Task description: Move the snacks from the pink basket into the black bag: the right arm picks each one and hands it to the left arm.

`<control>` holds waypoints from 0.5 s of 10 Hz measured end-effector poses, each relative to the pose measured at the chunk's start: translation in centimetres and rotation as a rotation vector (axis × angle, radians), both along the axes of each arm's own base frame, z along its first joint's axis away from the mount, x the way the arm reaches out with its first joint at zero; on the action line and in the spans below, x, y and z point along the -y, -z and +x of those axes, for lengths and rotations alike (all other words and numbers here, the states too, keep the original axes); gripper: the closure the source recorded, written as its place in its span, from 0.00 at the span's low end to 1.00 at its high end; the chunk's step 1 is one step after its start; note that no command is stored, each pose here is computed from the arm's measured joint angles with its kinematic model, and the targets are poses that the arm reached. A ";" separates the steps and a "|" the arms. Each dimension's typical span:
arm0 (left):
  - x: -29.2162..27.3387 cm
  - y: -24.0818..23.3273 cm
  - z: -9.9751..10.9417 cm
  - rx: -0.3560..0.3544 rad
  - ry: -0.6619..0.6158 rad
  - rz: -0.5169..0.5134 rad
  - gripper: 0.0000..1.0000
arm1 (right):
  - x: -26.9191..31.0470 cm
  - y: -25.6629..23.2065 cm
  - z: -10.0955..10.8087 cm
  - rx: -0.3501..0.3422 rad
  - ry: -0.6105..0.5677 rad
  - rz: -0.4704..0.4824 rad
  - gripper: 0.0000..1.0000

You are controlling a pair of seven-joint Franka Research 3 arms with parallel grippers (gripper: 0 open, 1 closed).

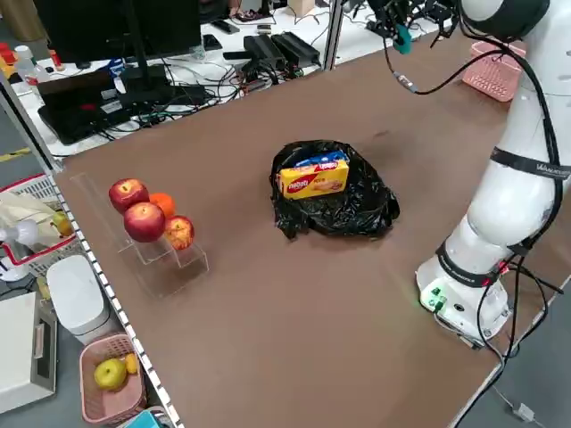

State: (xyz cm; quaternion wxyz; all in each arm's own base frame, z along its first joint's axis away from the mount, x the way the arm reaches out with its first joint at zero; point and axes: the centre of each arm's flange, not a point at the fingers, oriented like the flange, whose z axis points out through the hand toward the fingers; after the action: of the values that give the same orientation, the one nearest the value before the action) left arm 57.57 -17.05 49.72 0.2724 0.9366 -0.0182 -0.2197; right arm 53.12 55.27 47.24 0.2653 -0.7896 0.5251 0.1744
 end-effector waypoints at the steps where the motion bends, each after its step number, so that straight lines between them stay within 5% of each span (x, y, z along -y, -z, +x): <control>1: -3.3 0.1 0.3 0.001 0.013 0.006 0.75 | 0.4 0.1 0.3 0.048 -0.053 -0.034 0.00; 5: -15.0 2.9 -0.9 -0.037 0.132 0.078 0.75 | 2.3 0.8 1.0 0.293 -0.416 -0.264 0.00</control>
State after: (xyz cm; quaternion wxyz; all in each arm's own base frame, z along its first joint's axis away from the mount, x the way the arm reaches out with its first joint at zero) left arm 56.69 -2.06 46.84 0.2211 0.9390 -0.0663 -0.2551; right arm 54.08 52.93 46.41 0.1916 -0.9249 0.3261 0.0392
